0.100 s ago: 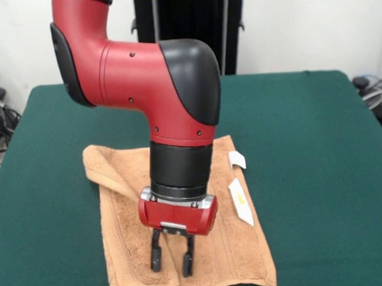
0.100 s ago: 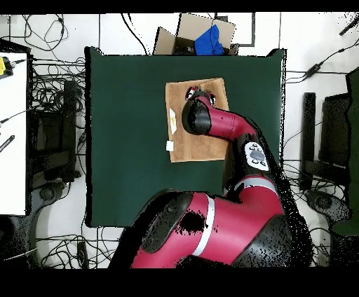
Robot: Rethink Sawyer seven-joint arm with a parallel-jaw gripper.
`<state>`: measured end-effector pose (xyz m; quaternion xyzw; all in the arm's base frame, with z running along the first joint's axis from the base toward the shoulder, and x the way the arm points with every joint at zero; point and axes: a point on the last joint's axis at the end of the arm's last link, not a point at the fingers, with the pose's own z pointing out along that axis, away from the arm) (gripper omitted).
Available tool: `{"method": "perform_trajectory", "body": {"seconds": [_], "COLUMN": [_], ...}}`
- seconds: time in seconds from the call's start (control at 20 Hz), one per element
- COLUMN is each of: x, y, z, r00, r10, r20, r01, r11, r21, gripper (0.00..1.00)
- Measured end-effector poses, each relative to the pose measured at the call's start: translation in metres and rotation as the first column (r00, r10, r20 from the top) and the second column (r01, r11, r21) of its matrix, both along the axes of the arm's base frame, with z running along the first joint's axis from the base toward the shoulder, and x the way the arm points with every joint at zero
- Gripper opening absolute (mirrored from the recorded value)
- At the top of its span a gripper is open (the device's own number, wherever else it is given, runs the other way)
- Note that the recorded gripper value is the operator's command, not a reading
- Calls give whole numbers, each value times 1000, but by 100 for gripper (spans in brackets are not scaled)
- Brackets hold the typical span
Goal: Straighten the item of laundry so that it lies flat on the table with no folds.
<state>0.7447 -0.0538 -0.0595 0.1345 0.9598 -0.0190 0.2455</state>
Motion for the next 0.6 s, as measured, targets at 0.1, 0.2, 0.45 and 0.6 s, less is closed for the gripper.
{"method": "perform_trajectory", "body": {"seconds": [0.1,0.2,0.45,0.6], "x": [0,0,0,0], "y": [0,0,1,1], "z": [0,-1,-2,-2], "r00": [1000,1000,1000,1000], "r10": [0,0,1,1], "r20": [-1,-1,-1,-1], "r01": [0,0,-1,-1], "r11": [1000,1000,1000,1000], "r21": [0,1,1,1], "gripper": [0,0,0,0]}}
